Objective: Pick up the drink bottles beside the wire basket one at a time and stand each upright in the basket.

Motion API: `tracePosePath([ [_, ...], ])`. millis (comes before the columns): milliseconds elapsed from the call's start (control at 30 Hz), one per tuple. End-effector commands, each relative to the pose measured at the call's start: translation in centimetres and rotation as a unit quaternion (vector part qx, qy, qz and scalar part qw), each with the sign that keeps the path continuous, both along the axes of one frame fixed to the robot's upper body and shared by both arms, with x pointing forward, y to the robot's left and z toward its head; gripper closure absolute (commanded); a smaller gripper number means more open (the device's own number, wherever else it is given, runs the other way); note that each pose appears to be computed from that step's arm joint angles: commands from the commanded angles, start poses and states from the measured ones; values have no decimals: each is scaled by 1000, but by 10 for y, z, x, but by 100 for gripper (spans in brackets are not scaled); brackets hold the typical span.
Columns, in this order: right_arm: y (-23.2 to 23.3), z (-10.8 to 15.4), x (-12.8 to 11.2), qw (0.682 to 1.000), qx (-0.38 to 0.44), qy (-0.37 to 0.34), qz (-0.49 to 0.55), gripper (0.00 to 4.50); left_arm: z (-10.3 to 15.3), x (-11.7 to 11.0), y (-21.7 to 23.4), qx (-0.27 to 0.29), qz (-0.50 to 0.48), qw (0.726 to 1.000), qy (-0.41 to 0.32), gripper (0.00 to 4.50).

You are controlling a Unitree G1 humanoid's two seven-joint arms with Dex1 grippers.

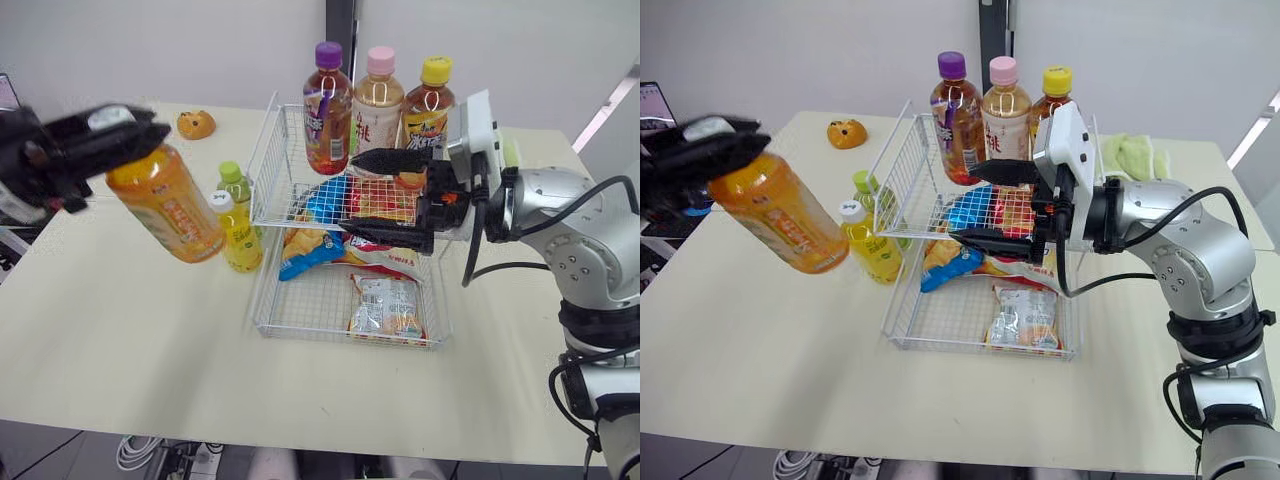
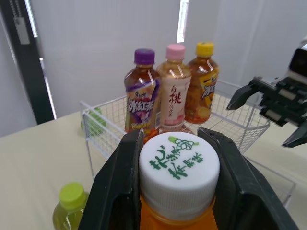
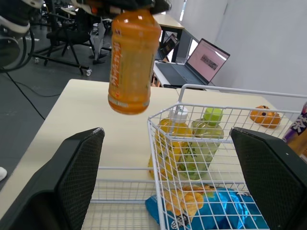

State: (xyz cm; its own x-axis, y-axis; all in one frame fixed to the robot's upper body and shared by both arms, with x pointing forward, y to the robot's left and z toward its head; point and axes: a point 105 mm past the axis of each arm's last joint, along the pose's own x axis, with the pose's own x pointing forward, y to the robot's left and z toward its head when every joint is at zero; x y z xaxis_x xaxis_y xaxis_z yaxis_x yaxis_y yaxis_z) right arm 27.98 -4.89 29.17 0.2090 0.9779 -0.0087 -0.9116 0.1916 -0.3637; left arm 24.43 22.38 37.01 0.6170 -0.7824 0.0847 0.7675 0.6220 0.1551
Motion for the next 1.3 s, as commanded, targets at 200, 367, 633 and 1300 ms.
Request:
tracePosePath([
  [200, -7, 10, 7, 998, 13, -36, -46, 0, 63, -5, -25, 17, -127, 990, -54, 311],
  [367, -16, 13, 9, 995, 21, -40, -86, 0, 80, 8, -50, 21, -206, 976, -70, 311],
  [633, -41, 13, 2, 982, 23, -50, -183, 0, 79, 44, -113, 37, -308, 943, -117, 311],
  [1300, -91, 7, -38, 933, 25, -38, -357, 0, 5, 92, -233, 32, -398, 909, -122, 311],
])
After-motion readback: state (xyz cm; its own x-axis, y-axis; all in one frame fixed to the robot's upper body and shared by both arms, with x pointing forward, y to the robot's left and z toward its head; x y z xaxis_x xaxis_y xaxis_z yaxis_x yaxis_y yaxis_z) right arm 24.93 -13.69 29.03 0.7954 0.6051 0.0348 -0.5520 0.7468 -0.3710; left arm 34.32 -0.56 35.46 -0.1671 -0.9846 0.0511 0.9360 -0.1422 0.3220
